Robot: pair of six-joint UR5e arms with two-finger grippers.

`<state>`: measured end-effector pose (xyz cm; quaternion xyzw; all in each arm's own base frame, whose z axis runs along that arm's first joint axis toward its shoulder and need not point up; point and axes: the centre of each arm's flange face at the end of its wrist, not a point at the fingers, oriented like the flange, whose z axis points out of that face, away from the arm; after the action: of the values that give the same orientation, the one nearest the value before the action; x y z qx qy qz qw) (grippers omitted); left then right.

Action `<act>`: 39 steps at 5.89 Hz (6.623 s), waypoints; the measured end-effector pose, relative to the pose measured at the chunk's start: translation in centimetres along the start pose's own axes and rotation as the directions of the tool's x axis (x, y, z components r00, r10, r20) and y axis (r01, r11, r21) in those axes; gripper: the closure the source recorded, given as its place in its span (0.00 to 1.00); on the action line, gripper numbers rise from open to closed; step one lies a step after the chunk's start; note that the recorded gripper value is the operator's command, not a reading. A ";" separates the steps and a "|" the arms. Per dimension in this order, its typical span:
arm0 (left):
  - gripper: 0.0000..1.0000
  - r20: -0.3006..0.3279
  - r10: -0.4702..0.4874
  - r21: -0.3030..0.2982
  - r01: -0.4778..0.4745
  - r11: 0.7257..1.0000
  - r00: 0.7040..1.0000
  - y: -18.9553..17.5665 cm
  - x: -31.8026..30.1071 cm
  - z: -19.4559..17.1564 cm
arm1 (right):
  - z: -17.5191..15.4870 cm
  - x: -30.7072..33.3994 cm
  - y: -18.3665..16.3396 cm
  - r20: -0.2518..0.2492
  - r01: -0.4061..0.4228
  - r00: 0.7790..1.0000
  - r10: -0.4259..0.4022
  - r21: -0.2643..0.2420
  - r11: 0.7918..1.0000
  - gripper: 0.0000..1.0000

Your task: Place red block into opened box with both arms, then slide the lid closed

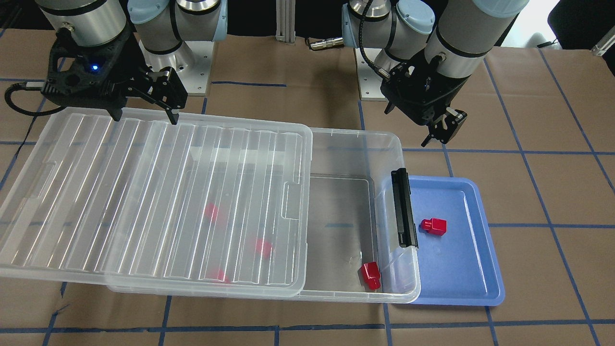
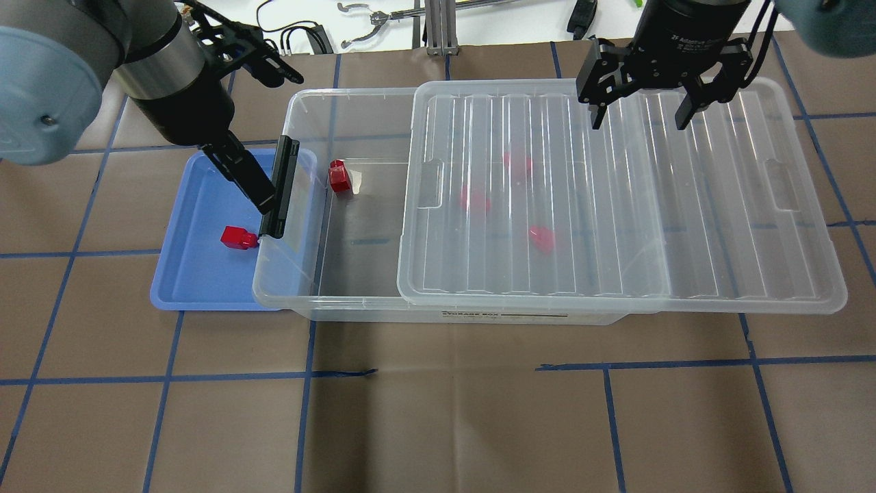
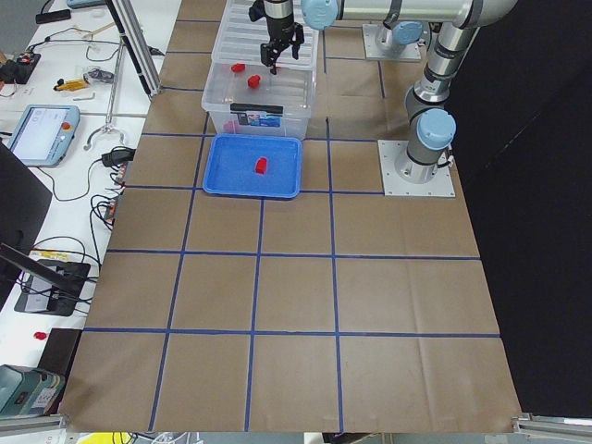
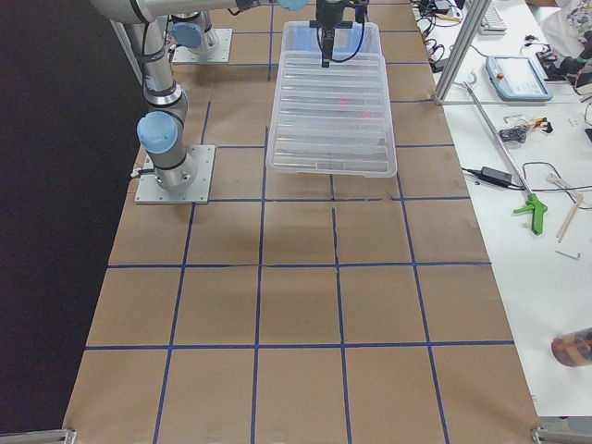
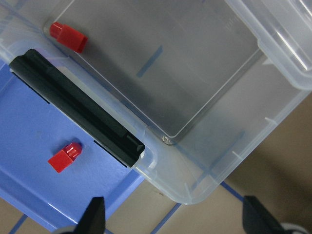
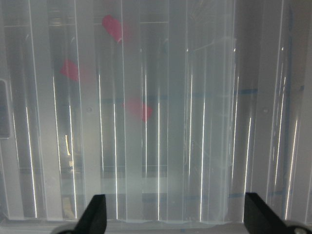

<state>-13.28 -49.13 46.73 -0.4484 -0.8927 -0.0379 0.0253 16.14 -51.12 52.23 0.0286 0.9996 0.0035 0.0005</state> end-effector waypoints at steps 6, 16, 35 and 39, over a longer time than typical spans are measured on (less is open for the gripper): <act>0.02 -0.033 0.507 -0.064 -0.508 0.859 0.861 6.5 -9.3 5.9 | 0.9 -0.3 -0.1 0.006 0.006 1.000 -0.006 -0.017 1.000 0.00; 0.38 0.131 0.660 -0.055 -0.659 0.750 0.740 6.6 -15.6 26.4 | 0.8 -0.1 -0.2 0.003 0.001 1.000 -0.001 -0.009 1.000 0.00; 0.85 0.148 0.576 -0.004 -0.582 0.813 0.804 -6.0 1.7 10.0 | 0.9 0.2 -0.1 -0.003 -0.003 1.000 0.003 -0.015 1.000 0.00; 0.84 0.173 0.581 0.037 -0.594 0.803 0.796 -8.5 0.3 20.1 | 0.9 0.3 -0.1 -0.003 -0.005 1.000 0.005 -0.018 1.000 0.00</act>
<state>-20.49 -52.08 26.38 -0.7032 -0.7094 0.0461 -0.0129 15.81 -51.21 51.31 0.0309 0.9994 0.0126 -0.0009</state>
